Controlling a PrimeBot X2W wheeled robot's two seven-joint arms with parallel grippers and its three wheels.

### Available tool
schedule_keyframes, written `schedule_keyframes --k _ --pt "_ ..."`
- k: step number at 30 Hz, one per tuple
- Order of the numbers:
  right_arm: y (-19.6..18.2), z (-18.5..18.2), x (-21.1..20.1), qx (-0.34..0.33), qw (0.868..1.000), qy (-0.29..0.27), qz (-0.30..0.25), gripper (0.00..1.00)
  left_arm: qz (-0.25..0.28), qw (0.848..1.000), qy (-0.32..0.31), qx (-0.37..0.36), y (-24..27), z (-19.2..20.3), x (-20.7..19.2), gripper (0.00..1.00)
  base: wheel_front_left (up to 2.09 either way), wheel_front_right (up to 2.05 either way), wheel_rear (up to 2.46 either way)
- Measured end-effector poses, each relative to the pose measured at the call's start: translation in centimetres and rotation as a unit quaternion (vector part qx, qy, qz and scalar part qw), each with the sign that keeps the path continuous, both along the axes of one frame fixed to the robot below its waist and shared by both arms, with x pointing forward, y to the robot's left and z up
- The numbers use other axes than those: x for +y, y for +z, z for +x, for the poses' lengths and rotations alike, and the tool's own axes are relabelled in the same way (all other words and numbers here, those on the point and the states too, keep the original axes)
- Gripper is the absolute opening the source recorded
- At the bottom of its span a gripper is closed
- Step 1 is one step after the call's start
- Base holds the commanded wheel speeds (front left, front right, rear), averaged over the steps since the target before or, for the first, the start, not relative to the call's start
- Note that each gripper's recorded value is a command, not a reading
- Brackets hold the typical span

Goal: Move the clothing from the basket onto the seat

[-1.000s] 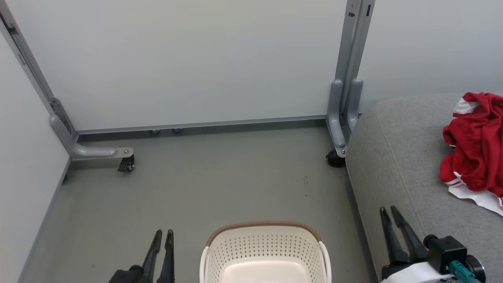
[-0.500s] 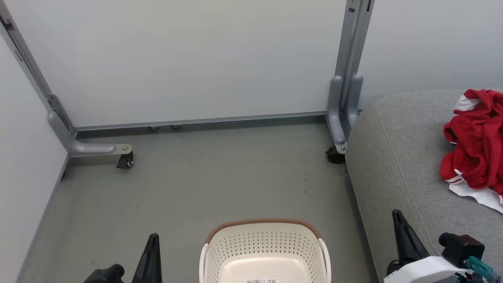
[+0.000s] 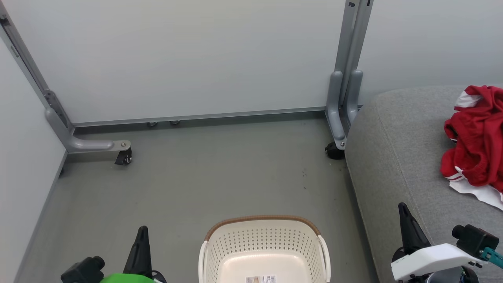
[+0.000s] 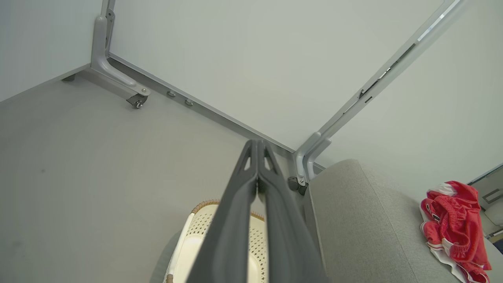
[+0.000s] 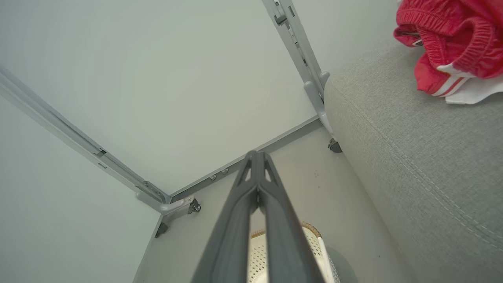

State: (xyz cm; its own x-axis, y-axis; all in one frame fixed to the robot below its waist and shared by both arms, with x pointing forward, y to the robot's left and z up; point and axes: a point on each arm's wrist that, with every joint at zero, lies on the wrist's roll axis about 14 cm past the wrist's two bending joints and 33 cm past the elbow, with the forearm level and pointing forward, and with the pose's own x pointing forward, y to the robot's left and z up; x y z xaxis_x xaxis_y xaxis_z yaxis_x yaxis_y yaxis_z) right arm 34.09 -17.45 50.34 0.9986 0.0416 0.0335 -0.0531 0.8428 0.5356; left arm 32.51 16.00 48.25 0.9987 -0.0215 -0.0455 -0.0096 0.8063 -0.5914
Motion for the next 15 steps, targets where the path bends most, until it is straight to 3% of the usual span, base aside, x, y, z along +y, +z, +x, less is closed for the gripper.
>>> schedule_keyframes --k 15 --pt "0.0 1.0 -0.8 0.015 0.994 -0.012 0.109 0.00 -0.100 0.995 0.014 0.008 0.4 1.3 1.1 0.00 0.00 0.00 0.00"
